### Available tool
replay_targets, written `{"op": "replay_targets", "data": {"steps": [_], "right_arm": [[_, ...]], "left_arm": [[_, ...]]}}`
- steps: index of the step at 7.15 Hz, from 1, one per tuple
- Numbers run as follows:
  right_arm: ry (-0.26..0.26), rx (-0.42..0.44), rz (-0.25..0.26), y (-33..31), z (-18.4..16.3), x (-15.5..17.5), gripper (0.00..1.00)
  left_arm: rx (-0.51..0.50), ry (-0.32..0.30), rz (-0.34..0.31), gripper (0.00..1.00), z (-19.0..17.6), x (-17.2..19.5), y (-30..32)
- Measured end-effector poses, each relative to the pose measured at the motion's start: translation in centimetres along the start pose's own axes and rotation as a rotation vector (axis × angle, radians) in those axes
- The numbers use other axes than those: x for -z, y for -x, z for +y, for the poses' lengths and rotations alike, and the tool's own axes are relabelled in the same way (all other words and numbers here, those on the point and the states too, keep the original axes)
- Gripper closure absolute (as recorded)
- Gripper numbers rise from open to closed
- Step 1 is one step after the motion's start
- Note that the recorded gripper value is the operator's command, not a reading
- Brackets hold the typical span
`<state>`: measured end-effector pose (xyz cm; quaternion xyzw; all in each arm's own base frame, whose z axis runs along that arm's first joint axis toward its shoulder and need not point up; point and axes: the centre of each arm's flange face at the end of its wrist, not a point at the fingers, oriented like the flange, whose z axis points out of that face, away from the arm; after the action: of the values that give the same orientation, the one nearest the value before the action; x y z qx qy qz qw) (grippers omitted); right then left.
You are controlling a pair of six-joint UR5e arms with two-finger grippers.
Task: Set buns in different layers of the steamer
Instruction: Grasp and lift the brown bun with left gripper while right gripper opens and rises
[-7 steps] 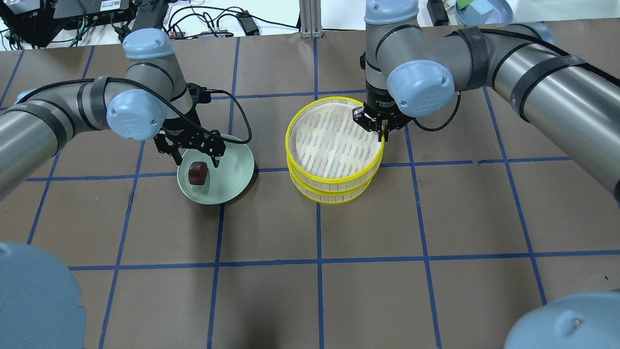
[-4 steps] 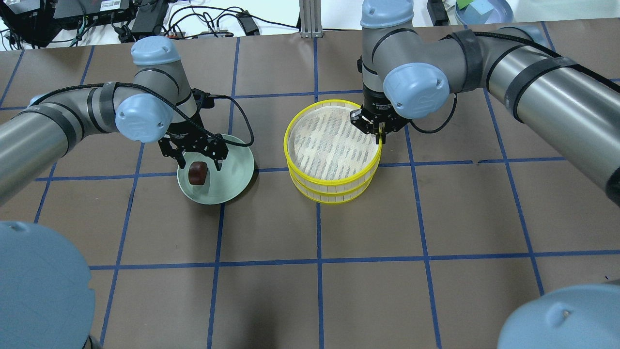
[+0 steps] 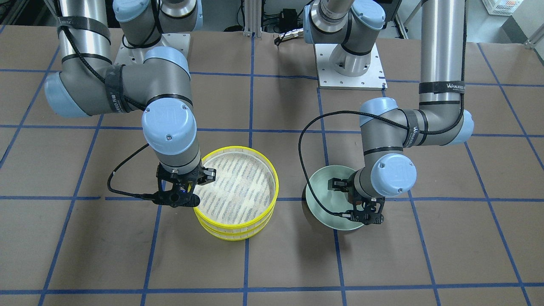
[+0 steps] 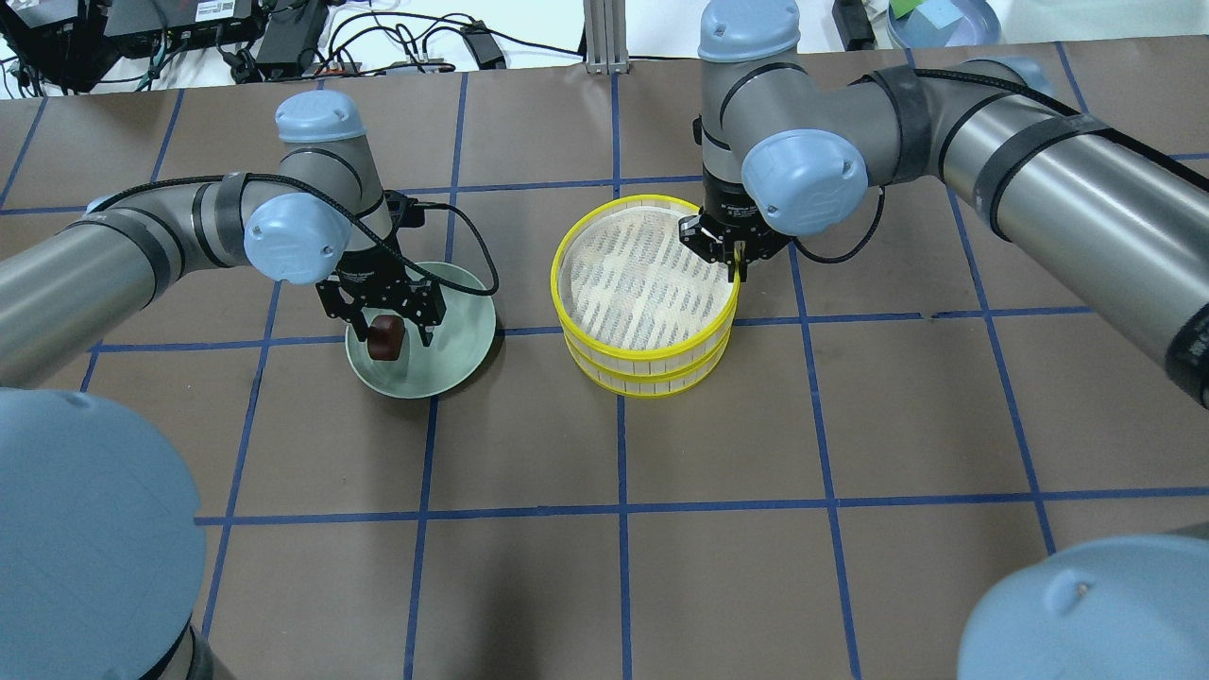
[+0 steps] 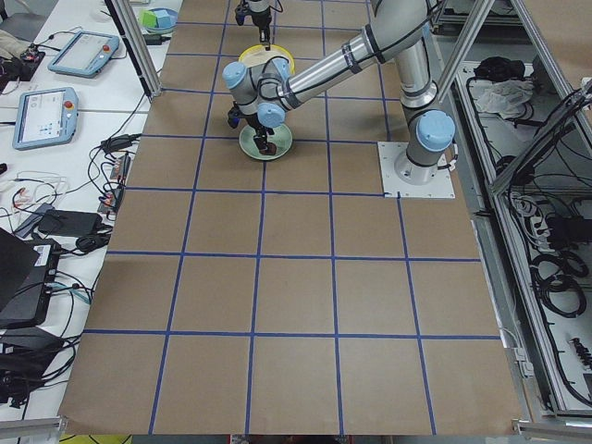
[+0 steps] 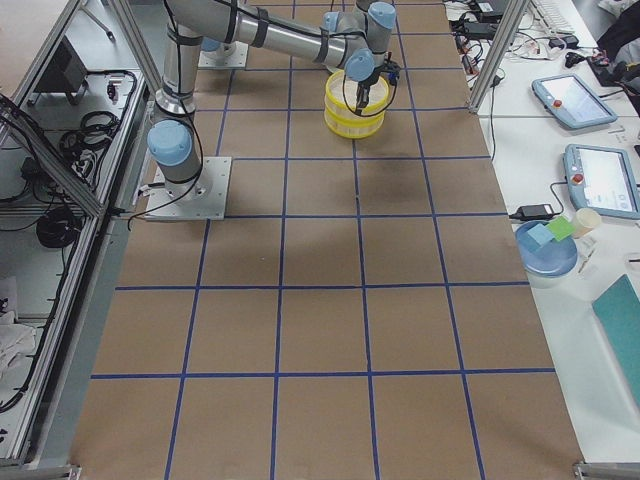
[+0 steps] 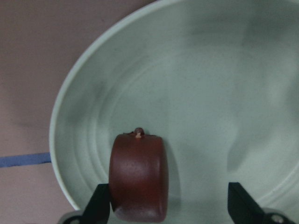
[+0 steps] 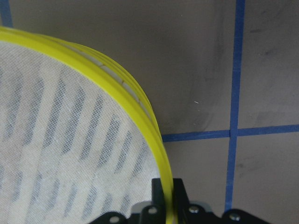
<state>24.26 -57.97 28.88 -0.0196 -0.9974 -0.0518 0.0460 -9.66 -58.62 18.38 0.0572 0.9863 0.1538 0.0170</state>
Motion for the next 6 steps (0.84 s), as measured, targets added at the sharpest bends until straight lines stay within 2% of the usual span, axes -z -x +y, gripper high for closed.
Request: {"op": "replay_targets", "data": {"steps": [1,2,4,5,6], "right_arm": [[0.0,0.0,0.001,0.0,0.0,0.0,0.56],[0.0,0.001,0.001,0.0,0.0,-0.1,0.01],[-0.012,0.007,0.005,0.0,0.2,0.6,0.0],[-0.036,0.011,0.003,-0.1,0.8,2.3,0.0],[-0.072,0.011,-0.006,-0.7,2.4,5.6,0.0]], "left_arm": [[-0.025,0.0,-0.001,1.0,-0.1,-0.1,0.0],[-0.059,-0.002,-0.003,1.0,-0.2,-0.1,0.1],[-0.078,-0.015,-0.006,1.0,-0.3,0.5,0.1],[-0.075,-0.03,-0.007,1.0,-0.2,1.3,0.1],[-0.072,-0.053,-0.007,1.0,-0.1,2.5,0.1]]}}
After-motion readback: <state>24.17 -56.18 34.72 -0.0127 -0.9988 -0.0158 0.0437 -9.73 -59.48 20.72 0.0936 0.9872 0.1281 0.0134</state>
